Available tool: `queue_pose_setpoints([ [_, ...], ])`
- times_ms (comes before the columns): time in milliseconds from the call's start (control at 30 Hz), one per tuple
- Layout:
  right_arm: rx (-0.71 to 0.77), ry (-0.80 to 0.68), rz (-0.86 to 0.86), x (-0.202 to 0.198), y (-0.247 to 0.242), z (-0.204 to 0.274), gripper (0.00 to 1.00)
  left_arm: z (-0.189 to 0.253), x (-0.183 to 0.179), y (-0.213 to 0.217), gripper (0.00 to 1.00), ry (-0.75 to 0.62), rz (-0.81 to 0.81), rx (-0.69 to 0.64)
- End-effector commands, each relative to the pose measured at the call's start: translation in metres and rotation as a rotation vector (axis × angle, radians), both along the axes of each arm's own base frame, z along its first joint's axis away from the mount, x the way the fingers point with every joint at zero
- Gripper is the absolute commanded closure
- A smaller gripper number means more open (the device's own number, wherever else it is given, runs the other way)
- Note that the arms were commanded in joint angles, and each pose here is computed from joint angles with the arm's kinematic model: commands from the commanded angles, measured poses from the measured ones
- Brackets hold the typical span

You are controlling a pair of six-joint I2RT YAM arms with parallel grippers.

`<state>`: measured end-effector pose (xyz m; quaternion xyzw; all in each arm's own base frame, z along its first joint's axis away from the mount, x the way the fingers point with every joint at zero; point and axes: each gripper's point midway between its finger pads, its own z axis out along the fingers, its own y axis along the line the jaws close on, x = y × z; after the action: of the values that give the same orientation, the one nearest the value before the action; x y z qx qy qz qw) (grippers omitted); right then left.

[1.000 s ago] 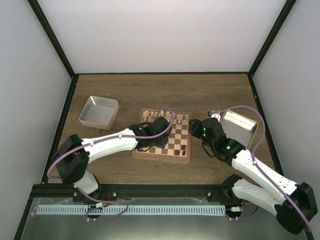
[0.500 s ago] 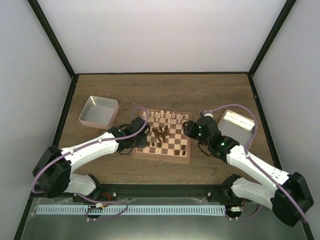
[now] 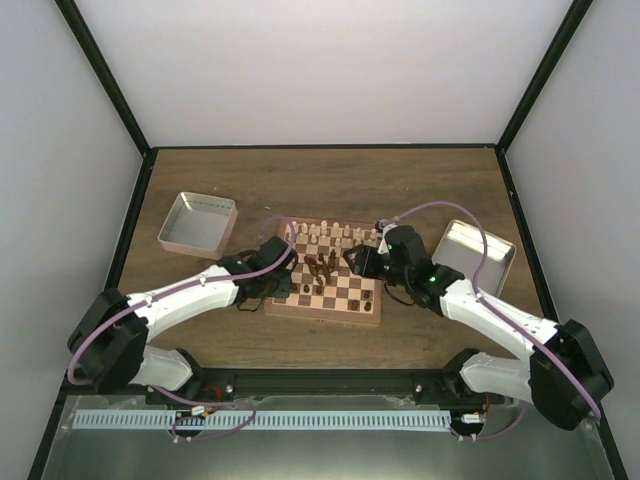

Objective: Set up the chess pieces on the board
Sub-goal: Pick up the chess piece from the chessboard.

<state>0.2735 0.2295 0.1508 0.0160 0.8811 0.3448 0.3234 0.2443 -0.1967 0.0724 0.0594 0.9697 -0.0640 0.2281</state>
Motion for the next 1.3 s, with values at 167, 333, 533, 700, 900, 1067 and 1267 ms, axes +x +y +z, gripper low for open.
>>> queue_pose_setpoints([
  [167,0.095,-0.063,0.181,-0.001,0.034,0.032,0.46,-0.014,0.004,-0.001,0.82,0.010,-0.009,0.009],
  [333,0.117,-0.041,0.237,-0.005,0.043,0.028,0.46,-0.015,0.007,-0.002,0.83,0.004,-0.006,0.013],
  [533,0.143,-0.017,0.288,-0.008,0.053,0.026,0.47,-0.016,0.007,-0.002,0.88,0.004,-0.013,0.015],
  [700,0.173,0.007,0.356,-0.011,0.066,0.026,0.47,-0.006,0.008,0.002,0.94,-0.030,-0.001,0.011],
  [900,0.203,0.032,0.410,-0.012,0.080,0.025,0.47,0.012,0.011,0.006,0.96,-0.085,0.020,-0.011],
  [1067,0.241,0.072,0.482,-0.019,0.096,0.024,0.48,0.029,0.009,-0.001,0.96,-0.121,-0.019,-0.076],
  [1267,0.260,0.112,0.549,-0.022,0.118,0.023,0.48,0.056,0.009,-0.009,0.96,-0.183,-0.068,-0.156],
])
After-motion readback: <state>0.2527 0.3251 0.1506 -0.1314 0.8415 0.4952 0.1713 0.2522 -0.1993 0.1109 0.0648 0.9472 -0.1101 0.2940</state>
